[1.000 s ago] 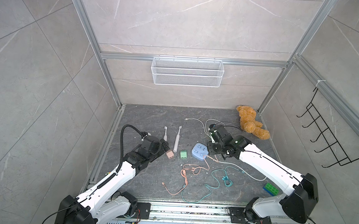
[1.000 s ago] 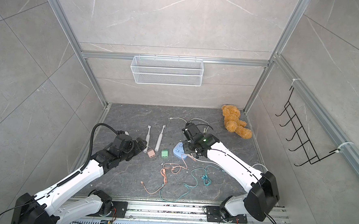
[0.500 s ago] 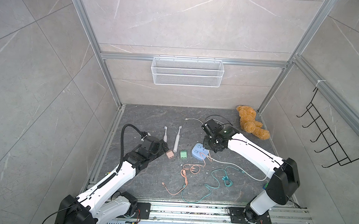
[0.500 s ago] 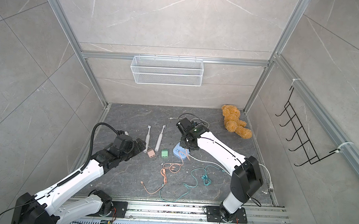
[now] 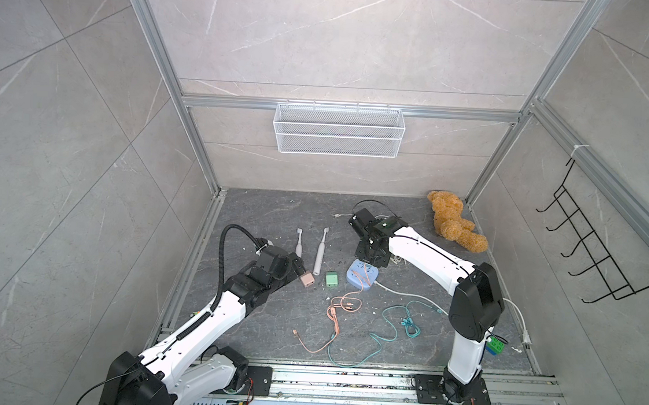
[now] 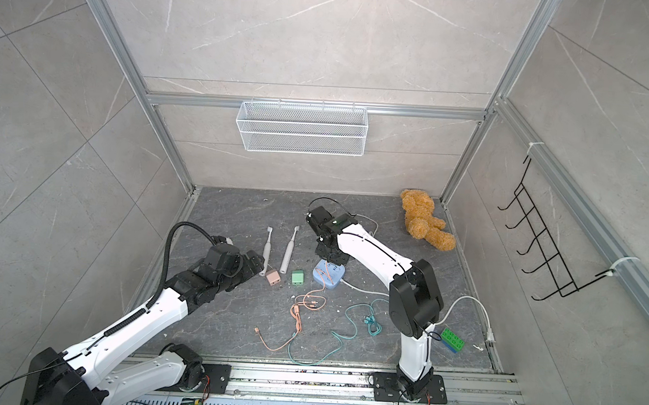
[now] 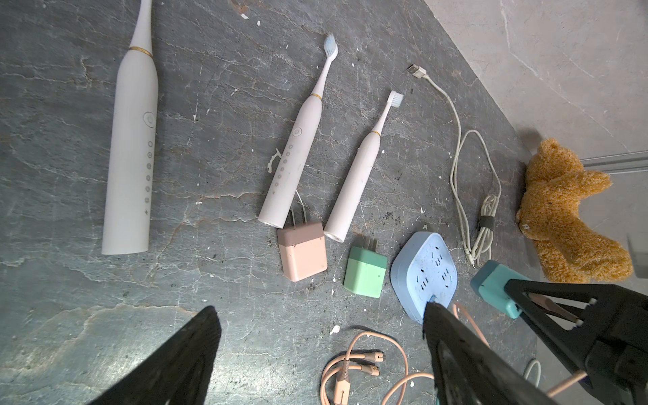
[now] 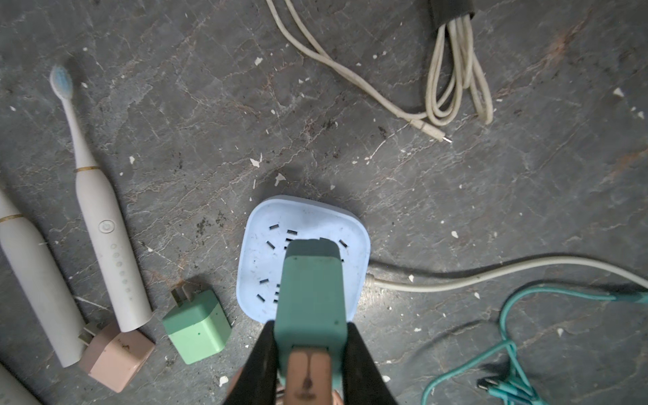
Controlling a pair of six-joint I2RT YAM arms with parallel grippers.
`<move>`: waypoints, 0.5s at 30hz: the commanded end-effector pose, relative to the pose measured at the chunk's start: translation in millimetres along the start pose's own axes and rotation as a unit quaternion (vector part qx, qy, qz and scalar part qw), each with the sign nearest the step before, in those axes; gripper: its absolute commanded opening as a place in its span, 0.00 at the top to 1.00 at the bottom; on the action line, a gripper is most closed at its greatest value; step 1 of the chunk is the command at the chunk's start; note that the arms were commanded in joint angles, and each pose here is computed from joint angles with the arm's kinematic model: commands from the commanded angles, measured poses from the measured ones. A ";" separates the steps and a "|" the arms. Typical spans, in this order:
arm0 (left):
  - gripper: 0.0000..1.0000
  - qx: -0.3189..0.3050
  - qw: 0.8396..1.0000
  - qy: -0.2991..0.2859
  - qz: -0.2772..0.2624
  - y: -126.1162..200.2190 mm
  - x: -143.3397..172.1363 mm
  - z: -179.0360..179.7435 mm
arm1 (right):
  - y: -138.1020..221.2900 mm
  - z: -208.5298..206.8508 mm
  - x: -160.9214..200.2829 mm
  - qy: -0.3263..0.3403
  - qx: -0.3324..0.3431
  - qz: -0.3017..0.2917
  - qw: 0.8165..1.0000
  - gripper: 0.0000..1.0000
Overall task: Charge the electric toothbrush
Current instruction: Insert the plug into the socket.
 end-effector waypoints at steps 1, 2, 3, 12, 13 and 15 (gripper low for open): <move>0.07 0.000 1.000 -0.013 -0.005 0.5 -2.5 -1.0 | -4.7 1.9 0.7 -0.007 0.009 0.010 1.000 1.00; 0.07 0.000 1.000 -0.013 -0.005 0.6 -2.7 -1.1 | -6.1 1.6 0.7 -0.007 0.014 0.009 1.000 1.00; 0.07 0.000 1.000 -0.013 -0.005 0.3 -2.5 -1.2 | -7.0 0.2 -0.2 -0.009 0.021 0.007 1.000 1.00; 0.08 0.000 1.000 -0.013 0.000 -0.7 -1.5 -1.4 | -19.0 -6.6 3.9 -0.030 0.037 0.016 0.999 1.00; 0.07 0.001 1.000 -0.013 0.000 -0.8 -1.8 -1.7 | -20.3 -7.1 4.9 -0.034 0.038 0.019 0.999 1.00; 0.08 0.001 1.000 -0.013 0.000 -1.3 -1.9 -2.0 | -24.3 -7.4 8.2 -0.040 0.036 0.028 0.998 1.00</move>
Point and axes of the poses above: each gripper's point midway between its finger pads, its own y axis back along the fingers, its own z axis along the line the jaws close on, x = y × z, the point moved 6 cm from there along y, back along the fingers, and after that the axes turned 9 degrees about -y, right-handed, at the moved point
